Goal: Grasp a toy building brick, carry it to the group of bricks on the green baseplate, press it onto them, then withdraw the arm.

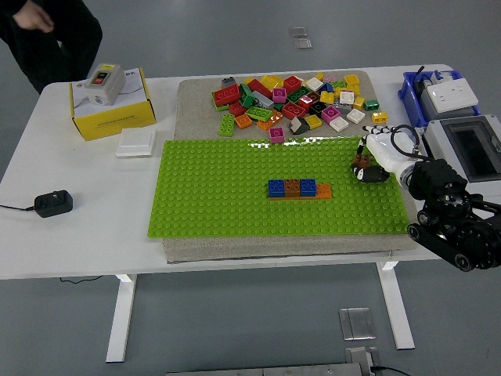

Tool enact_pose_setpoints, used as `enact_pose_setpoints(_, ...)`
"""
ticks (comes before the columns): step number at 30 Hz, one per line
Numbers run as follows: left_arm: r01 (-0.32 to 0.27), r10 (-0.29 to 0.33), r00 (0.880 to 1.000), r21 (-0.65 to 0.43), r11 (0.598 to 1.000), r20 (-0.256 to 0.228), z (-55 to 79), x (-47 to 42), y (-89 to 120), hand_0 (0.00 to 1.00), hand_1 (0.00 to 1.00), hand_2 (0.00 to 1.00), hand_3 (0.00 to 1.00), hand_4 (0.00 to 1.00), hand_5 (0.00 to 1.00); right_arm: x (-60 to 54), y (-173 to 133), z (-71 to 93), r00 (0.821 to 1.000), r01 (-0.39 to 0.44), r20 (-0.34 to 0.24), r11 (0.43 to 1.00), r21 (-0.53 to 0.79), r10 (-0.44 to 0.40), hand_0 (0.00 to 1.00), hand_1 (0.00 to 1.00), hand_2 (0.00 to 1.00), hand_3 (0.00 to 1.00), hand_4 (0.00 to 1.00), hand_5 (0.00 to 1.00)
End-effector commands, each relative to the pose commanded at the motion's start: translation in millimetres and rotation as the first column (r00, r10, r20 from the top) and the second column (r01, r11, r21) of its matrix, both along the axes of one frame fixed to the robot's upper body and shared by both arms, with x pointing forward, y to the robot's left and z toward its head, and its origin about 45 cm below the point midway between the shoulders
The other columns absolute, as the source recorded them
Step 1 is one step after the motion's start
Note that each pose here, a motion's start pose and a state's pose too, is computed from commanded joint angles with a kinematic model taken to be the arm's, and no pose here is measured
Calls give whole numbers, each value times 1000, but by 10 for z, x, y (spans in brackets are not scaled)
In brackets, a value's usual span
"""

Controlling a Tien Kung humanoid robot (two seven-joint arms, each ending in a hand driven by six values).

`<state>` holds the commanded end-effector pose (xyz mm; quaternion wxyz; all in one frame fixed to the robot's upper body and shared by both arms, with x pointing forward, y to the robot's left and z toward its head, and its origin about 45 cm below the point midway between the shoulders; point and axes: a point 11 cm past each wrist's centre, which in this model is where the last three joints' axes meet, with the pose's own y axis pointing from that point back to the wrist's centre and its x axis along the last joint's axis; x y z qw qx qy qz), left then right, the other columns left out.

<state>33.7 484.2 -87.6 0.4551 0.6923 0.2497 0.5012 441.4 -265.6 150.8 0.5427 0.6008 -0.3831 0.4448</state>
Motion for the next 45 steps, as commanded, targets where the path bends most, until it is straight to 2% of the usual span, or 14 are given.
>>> enact_pose_setpoints(25,4,-4,1000,0,1000,-4,-1,-8,-1,639,603,575,700,397,737,-11,68,17,1000,-13,8,1000,21,13,998,998,998,602,496,366)
enact_pose_setpoints(30,5,-5,1000,-1,1000,-6,-3,-12,-4,639,603,575,700,396,735,-10,107,100,1000,-12,25,997,75,10,998,998,998,633,506,371)
enact_pose_setpoints(33,5,-5,1000,-1,1000,-7,-4,-15,-5,639,603,575,700,396,735,-6,104,214,998,6,54,995,103,-12,998,998,998,633,506,371)
enact_pose_setpoints(34,5,-5,1000,-1,1000,-7,-4,-17,-5,639,603,575,699,397,737,-17,82,222,998,15,56,995,101,-21,998,998,998,756,523,377)
enact_pose_setpoints(39,0,0,1000,-1,1000,-13,-7,-53,-3,639,603,575,699,397,737,-140,-73,242,993,97,61,992,77,-102,998,998,998,756,523,377)
enact_pose_setpoints(40,-2,2,1000,-1,1000,-15,-7,-63,-2,639,603,575,698,396,739,-166,-92,240,991,113,62,991,73,-118,998,998,998,844,692,509)
enact_pose_setpoints(45,-5,5,1000,-1,1000,-24,-12,-100,-5,639,603,575,698,396,739,-232,-181,239,972,214,84,976,50,-218,998,998,998,844,692,509)
